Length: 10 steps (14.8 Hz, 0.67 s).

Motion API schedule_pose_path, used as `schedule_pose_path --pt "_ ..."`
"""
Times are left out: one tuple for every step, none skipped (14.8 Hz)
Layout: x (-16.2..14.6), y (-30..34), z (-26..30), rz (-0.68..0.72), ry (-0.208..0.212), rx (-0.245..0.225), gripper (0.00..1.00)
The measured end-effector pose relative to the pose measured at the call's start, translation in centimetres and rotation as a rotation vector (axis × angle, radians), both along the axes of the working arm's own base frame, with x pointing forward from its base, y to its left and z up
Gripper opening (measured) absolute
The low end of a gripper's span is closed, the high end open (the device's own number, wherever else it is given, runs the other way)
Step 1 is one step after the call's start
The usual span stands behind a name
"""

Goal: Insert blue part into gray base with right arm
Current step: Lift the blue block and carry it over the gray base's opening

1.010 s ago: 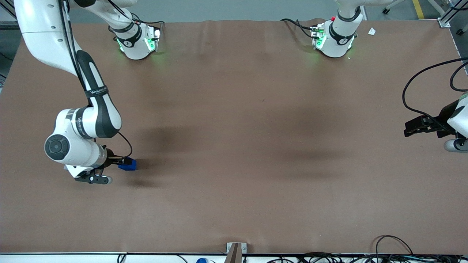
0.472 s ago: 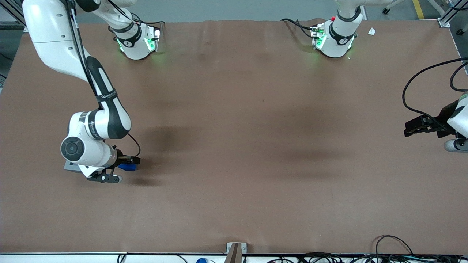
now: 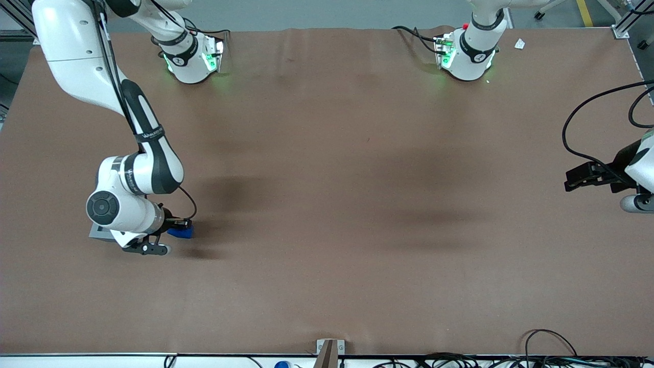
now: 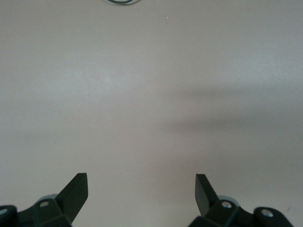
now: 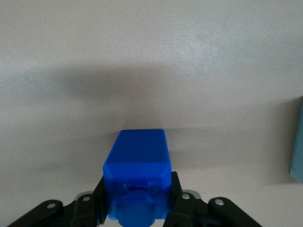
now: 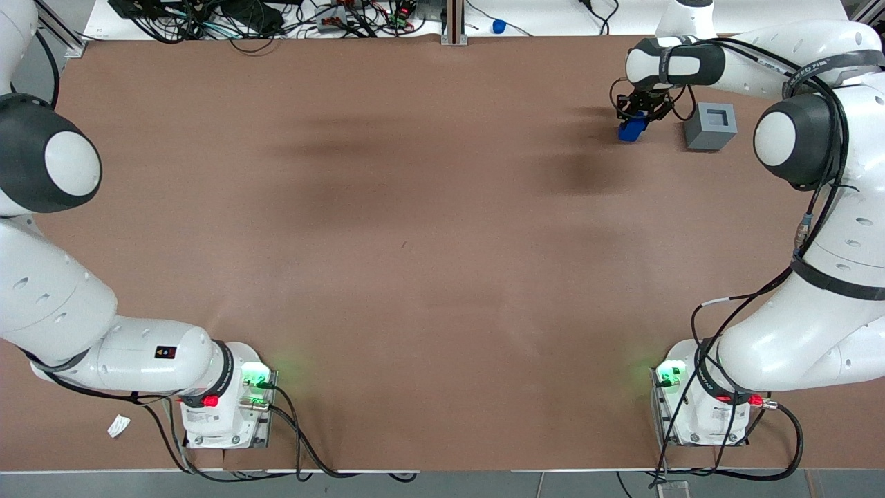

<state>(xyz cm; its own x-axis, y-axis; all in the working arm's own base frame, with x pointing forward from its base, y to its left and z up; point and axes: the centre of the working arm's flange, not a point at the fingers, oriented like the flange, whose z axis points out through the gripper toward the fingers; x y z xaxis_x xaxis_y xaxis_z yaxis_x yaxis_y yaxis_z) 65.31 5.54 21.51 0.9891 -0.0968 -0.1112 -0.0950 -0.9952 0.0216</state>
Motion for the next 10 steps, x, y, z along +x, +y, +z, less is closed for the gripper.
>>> schedule_pose_path --pt "0.0 0.0 0.0 0.0 0.0 0.0 0.51" --pt "0.1 0.0 0.1 0.0 -0.003 0.0 0.51" --pt "0.2 0.0 0.4 -0.001 -0.009 0.0 0.51" --pt "0.5 -0.2 1.0 -0.003 -0.008 -0.001 0.51" --pt "0.8 -0.5 2.0 -0.008 -0.001 -0.003 0.51" --pt "1.4 -1.2 3.6 -0.02 0.004 -0.005 0.51" --pt "2.0 -2.4 5.5 -0.038 0.011 -0.006 0.51" --pt "2.4 -3.8 7.6 -0.056 0.024 -0.006 0.51" --pt "2.7 -5.0 9.3 -0.07 0.036 -0.005 0.51" --pt "2.8 -6.1 10.7 -0.08 0.046 -0.004 0.51"
